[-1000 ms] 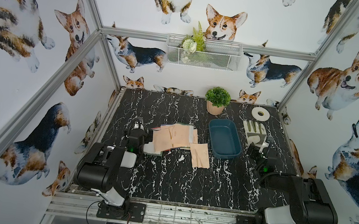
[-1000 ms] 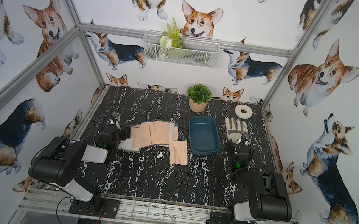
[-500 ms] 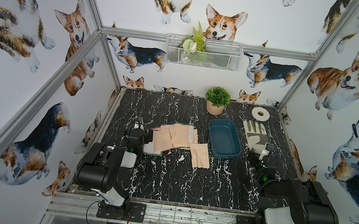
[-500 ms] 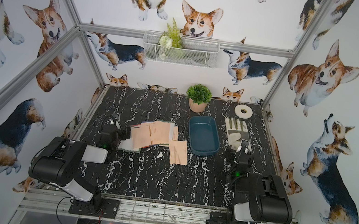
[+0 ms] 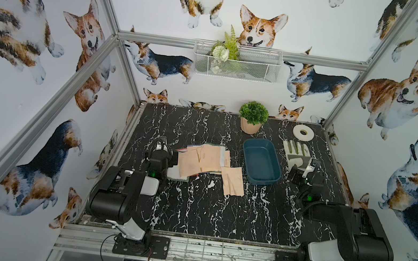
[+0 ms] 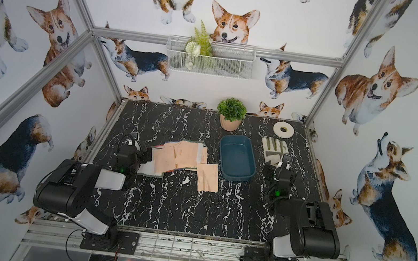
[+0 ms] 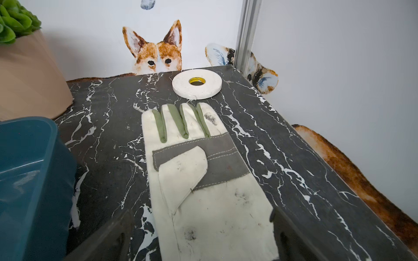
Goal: Take out the stationery paper from the storage box
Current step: Reset both arms
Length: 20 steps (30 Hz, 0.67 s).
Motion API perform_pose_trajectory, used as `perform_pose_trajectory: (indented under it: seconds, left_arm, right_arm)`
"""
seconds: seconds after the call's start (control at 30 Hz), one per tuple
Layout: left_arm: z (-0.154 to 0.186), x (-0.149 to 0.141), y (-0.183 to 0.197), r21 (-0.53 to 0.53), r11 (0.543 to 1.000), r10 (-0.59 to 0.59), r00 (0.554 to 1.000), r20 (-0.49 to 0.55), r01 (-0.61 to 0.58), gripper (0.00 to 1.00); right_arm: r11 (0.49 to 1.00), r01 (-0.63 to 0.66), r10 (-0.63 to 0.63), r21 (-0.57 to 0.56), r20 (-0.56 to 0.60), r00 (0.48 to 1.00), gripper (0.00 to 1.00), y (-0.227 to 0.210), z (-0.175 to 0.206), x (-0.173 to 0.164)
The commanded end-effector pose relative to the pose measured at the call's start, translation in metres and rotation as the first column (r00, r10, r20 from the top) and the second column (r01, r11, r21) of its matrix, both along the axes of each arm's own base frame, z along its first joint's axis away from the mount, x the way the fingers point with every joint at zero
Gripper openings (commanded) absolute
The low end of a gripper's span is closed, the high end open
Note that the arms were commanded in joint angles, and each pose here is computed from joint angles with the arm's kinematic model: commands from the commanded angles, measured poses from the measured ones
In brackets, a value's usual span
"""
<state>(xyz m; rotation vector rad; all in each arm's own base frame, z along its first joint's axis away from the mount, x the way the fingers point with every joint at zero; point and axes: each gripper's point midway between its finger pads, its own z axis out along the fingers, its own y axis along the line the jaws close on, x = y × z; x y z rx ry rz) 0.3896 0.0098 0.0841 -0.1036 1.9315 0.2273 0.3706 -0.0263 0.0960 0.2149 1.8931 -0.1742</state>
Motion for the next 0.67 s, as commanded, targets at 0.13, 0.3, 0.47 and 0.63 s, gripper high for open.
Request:
perform_pose_trajectory:
  seconds: [0.13, 0.3, 0.47, 0.63]
  left_arm:
    - [0.0094, 0.0035, -0.0004, -0.008, 1.0, -0.002, 0.999, 0.042, 0.002, 1.0]
    - [0.0086, 0.0041, -0.0006, -0.009, 1.0, -0.002, 0.999, 0.037, 0.002, 1.0]
    - [0.008, 0.0054, -0.001, -0.01, 1.0, -0.004, 1.0, 0.031, 0.004, 1.0]
    - [0.0088, 0.0038, -0.0005, -0.009, 1.0, -0.006, 0.999, 0.04, 0.006, 1.0]
  right_arm:
    - [1.0, -0.004, 0.004, 0.007, -0.013, 1.0, 1.0, 0.0017, -0.0021, 0.0009]
    - [1.0, -0.004, 0.004, 0.006, -0.015, 1.0, 1.0, 0.0016, -0.0027, 0.0005]
    - [1.0, -0.004, 0.005, 0.006, -0.014, 1.0, 1.0, 0.0017, -0.0024, 0.0007]
    - [1.0, -0.004, 0.004, 0.006, -0.015, 1.0, 1.0, 0.0015, -0.0026, 0.0005]
